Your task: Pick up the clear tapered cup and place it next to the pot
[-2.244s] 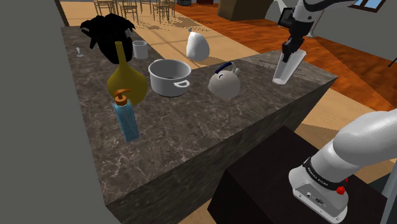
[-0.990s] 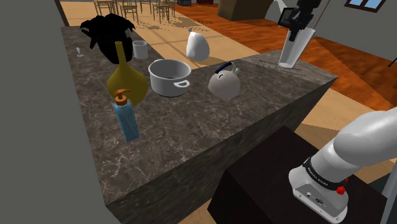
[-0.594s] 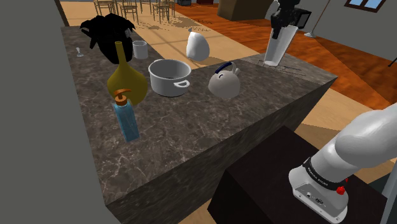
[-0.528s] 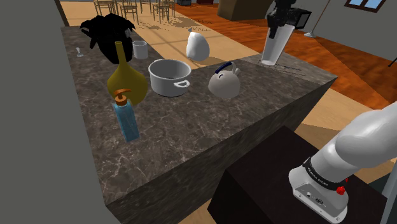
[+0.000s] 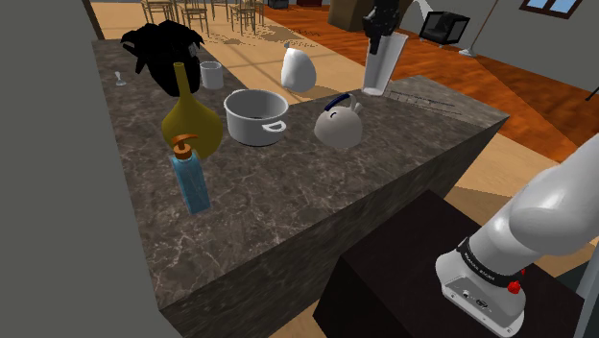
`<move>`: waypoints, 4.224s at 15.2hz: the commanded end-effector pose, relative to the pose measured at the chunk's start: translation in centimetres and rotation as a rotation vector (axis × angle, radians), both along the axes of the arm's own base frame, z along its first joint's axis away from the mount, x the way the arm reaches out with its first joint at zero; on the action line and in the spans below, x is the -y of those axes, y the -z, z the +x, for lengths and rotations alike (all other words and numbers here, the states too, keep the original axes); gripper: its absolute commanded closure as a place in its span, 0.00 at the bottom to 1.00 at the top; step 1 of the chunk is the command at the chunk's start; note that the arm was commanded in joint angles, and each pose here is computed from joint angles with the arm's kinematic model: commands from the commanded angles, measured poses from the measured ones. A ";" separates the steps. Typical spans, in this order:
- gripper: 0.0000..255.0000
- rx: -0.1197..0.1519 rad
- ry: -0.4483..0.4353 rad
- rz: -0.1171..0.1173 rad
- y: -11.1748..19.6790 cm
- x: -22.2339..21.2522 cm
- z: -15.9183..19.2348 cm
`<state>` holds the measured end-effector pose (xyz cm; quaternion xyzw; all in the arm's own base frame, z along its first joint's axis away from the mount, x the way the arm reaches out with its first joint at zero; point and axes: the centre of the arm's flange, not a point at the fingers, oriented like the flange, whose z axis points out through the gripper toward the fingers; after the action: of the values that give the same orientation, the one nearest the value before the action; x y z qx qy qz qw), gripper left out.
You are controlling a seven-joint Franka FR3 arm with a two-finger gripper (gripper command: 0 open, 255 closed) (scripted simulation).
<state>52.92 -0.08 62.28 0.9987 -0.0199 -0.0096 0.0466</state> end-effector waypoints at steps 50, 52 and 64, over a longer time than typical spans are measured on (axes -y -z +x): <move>1.00 0.001 0.001 0.001 20.8 -11.7 9.4; 1.00 0.001 0.001 0.001 21.9 -11.7 9.4; 0.00 0.001 0.001 0.001 22.8 -11.7 9.5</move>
<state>62.37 11.71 39.55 0.9987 -0.0198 -0.0087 0.0460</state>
